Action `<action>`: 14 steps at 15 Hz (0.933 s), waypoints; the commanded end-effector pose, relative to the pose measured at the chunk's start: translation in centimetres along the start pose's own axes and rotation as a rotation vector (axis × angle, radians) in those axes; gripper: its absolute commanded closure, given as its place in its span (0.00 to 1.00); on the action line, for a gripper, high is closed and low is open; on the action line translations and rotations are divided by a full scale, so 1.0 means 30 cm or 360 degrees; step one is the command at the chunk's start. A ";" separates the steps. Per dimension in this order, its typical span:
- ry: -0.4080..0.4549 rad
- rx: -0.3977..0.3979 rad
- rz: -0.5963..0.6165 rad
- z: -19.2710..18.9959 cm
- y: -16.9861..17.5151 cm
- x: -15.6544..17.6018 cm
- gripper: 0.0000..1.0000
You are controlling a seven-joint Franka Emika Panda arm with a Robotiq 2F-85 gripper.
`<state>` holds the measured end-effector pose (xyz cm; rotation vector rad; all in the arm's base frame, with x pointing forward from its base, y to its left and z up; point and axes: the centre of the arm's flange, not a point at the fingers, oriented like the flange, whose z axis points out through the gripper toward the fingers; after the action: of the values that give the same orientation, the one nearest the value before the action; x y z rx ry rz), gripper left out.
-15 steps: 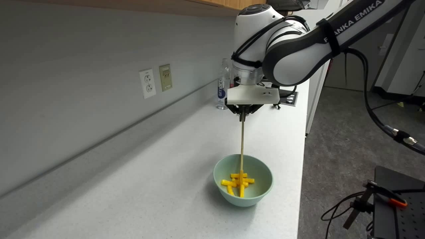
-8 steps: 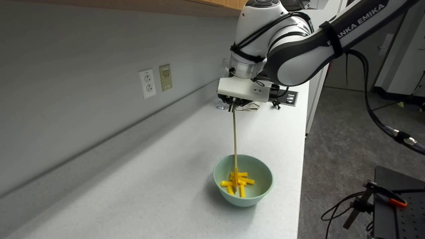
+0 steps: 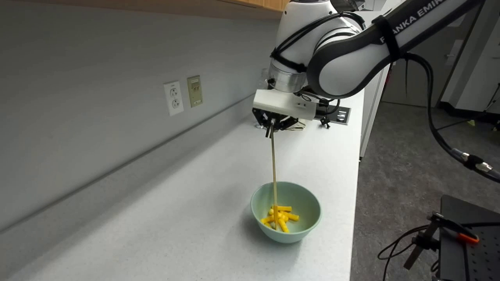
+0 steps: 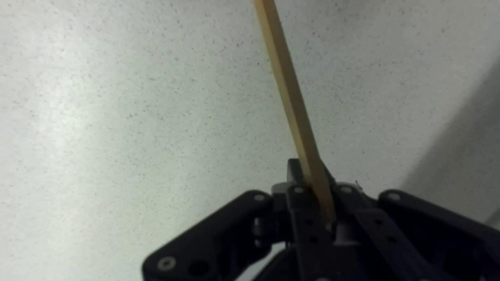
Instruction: Stir the contents of the blue bowl
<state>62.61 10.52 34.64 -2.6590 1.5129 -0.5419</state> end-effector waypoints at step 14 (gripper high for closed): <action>-0.0222 -0.0312 -0.0243 -0.018 0.057 -0.001 0.40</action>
<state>61.06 9.76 33.13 -2.8658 1.4102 -0.1955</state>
